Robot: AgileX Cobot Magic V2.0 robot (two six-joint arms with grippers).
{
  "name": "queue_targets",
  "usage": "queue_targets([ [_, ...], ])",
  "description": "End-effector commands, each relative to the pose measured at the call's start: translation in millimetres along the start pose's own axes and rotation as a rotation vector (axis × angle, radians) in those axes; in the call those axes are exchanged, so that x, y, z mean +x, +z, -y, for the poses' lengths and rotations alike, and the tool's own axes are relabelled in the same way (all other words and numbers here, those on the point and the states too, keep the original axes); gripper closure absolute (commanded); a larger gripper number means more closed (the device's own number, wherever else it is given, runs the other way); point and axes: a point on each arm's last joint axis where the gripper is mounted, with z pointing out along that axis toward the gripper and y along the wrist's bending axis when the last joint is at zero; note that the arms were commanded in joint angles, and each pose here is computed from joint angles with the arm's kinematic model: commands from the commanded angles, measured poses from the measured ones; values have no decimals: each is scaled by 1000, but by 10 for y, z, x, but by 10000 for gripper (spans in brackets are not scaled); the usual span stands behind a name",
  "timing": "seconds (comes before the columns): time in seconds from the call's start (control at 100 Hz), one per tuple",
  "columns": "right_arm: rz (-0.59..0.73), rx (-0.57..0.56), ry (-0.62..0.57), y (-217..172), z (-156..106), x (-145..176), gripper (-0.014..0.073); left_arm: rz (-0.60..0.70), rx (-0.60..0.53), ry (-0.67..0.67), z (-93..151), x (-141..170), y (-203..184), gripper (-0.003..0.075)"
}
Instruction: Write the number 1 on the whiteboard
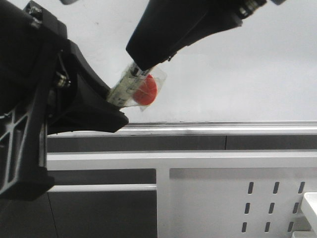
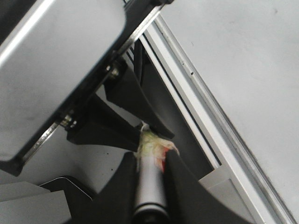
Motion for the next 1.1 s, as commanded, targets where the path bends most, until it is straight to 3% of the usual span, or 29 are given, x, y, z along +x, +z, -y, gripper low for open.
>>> queue_targets([
  [0.0, 68, -1, 27, -94, -5, -130, 667, 107, -6, -12, -55, -173, -71, 720],
  [0.1, 68, -1, 27, -94, -5, -130, 667, 110, -5, -12, -54, -176, -72, 623],
  [0.27, 50, -5, 16, -93, -9, -113, 667, 105, -7, -16, -56, -170, -71, 279],
  [0.34, 26, -19, 16, -93, -22, -91, 667, 78, -15, -16, -64, -146, -69, 189],
  [0.51, 48, 19, 91, -147, 67, -95, 666, 64, -50, -99, -117, -136, -207, 176],
  [0.67, 120, 107, 121, -305, 210, -72, 664, 187, -98, -184, -202, -223, -566, 176],
  [0.78, 189, 168, 132, -423, 250, -13, 664, 265, -127, -257, -248, -245, -834, 215],
  [0.85, 249, 206, 132, -509, 241, 42, 664, 284, -147, -302, -270, -222, -987, 293],
  [0.92, 313, 243, 129, -600, 217, 112, 664, 274, -171, -329, -287, -174, -1111, 413],
  [1.05, 397, 290, 124, -737, 162, 263, 664, 267, -210, -348, -307, -101, -1273, 741],
  [1.09, 408, 295, 123, -770, 141, 306, 664, 276, -211, -348, -299, -88, -1292, 738],
])
